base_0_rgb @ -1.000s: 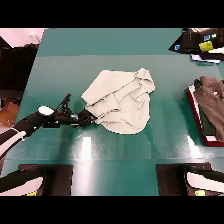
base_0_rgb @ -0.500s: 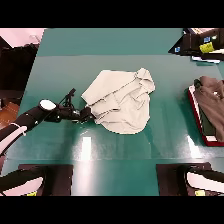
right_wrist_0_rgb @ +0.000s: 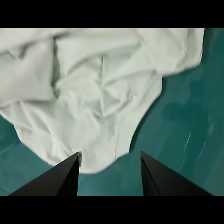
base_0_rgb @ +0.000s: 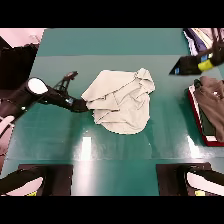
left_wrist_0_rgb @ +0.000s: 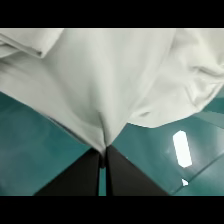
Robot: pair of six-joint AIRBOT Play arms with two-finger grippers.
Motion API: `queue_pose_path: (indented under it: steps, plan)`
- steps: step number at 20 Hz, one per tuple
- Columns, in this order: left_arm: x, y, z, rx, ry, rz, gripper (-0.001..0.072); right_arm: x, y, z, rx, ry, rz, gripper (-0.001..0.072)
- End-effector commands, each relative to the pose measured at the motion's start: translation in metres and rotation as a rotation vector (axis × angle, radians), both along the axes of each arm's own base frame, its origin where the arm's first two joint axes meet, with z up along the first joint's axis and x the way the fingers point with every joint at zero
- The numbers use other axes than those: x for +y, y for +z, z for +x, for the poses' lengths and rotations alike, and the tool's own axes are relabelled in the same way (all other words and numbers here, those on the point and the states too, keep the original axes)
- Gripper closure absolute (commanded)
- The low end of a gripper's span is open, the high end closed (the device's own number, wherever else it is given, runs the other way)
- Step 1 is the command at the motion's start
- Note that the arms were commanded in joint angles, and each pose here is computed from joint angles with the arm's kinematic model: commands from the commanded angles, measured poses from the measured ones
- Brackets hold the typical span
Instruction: Fold the shirts.
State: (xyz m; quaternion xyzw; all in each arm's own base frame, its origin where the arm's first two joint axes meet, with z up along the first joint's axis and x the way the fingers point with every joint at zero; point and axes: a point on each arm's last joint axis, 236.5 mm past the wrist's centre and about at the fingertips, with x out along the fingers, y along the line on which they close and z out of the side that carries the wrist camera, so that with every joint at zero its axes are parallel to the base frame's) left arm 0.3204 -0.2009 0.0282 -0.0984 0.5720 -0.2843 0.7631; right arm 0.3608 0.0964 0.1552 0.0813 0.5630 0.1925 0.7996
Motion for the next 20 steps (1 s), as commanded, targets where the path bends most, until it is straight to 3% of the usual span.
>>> queue_pose_path:
  steps: [1,5,8,13,17,18,19,20]
  plan:
    - [0.03,0.042,0.012,-0.166,0.004,0.123,0.068,0.005,-0.065,-0.042,0.14,-0.086,0.019,0.0282]
    - [0.03,0.053,0.01,-0.19,0.003,0.117,0.0679,0.033,-0.156,-0.101,0.256,-0.199,0.055,0.0282]
    - [0.03,0.053,0.009,-0.181,0.015,0.112,0.0679,0.067,-0.196,-0.129,0.318,-0.279,0.213,0.0281]
    - [0.03,0.051,0.005,-0.165,0.006,0.116,0.0679,0.085,-0.23,-0.133,0.372,-0.376,0.342,0.0281]
    - [0.031,0.049,0.001,-0.148,-0.003,0.12,0.0679,0.088,-0.238,-0.12,0.378,-0.387,0.345,0.0284]
    - [0.031,0.049,0.0,-0.145,-0.004,0.121,0.0679,0.088,-0.239,-0.115,0.369,-0.377,0.339,0.0334]
    - [0.031,0.049,-0.001,-0.141,-0.007,0.126,0.0679,0.089,-0.238,-0.109,0.352,-0.351,0.332,0.0548]
    - [0.035,0.048,-0.001,-0.141,-0.011,0.143,0.068,0.09,-0.235,-0.102,0.326,-0.32,0.328,0.0675]
